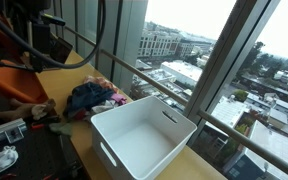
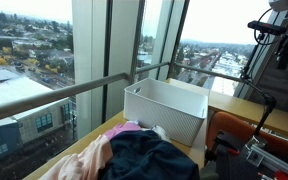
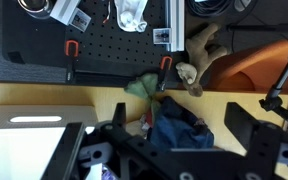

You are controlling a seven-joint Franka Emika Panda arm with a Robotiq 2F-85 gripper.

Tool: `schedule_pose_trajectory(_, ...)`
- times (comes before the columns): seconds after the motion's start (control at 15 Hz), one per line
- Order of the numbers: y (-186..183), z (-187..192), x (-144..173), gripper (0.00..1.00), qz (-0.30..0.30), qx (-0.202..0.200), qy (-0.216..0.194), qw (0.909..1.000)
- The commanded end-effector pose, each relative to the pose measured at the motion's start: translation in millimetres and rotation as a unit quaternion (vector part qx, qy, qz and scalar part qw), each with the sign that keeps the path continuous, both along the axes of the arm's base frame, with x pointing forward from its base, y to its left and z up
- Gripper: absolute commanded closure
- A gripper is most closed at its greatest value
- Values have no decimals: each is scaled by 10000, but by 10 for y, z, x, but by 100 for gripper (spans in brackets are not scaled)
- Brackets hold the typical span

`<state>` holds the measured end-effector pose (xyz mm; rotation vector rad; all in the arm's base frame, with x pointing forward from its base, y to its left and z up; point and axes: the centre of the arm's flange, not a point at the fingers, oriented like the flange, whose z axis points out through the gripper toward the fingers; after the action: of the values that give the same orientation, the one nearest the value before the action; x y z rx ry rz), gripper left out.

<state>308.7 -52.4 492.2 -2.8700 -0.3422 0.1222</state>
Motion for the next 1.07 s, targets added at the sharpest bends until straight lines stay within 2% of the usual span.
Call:
schedule_pose_trajectory(0.0,0,0,0,0,0,0,0,10000)
schedule_pose_trajectory(0.53,0,0,0,0,0,0,0,10000)
schedule_pose_trajectory(0.8,282,-10,191,0,194,-65,-108,9997)
schedule_pose_trajectory(1.0,634,-59,358,0,472,-172,-267,9984)
